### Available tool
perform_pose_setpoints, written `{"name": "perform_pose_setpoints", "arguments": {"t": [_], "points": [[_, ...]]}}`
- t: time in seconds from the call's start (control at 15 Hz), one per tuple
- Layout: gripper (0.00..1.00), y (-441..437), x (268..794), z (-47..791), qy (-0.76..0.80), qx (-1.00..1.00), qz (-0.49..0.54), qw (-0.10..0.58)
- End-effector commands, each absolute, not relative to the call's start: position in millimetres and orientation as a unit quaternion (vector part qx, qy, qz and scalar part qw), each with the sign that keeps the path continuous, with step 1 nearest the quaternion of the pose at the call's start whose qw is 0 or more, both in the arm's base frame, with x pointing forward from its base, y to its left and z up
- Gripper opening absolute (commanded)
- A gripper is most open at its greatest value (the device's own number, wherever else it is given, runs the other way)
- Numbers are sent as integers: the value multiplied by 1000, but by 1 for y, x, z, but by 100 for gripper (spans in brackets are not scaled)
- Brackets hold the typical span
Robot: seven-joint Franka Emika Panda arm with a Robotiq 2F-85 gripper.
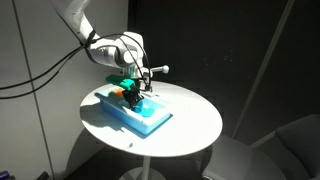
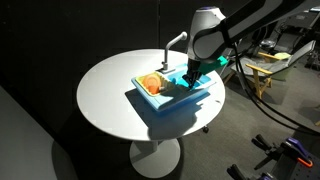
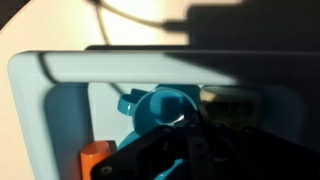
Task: Pick up the blue mug from the sink and put it in the dish rack
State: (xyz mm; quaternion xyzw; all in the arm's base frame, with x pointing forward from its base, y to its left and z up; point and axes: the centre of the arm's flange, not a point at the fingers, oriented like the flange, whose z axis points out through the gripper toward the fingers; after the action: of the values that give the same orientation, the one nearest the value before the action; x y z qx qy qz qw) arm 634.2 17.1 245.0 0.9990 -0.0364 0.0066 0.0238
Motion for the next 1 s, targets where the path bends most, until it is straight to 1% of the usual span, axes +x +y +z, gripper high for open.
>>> {"name": "perform_pose_setpoints", "arguments": {"t": [0.0, 0.47, 0.93], "points": [[2, 24, 623, 262, -26, 999, 15, 33], [1, 39, 613, 291, -39, 998, 13, 50], [1, 49, 597, 323, -61, 996, -12, 71]]}}
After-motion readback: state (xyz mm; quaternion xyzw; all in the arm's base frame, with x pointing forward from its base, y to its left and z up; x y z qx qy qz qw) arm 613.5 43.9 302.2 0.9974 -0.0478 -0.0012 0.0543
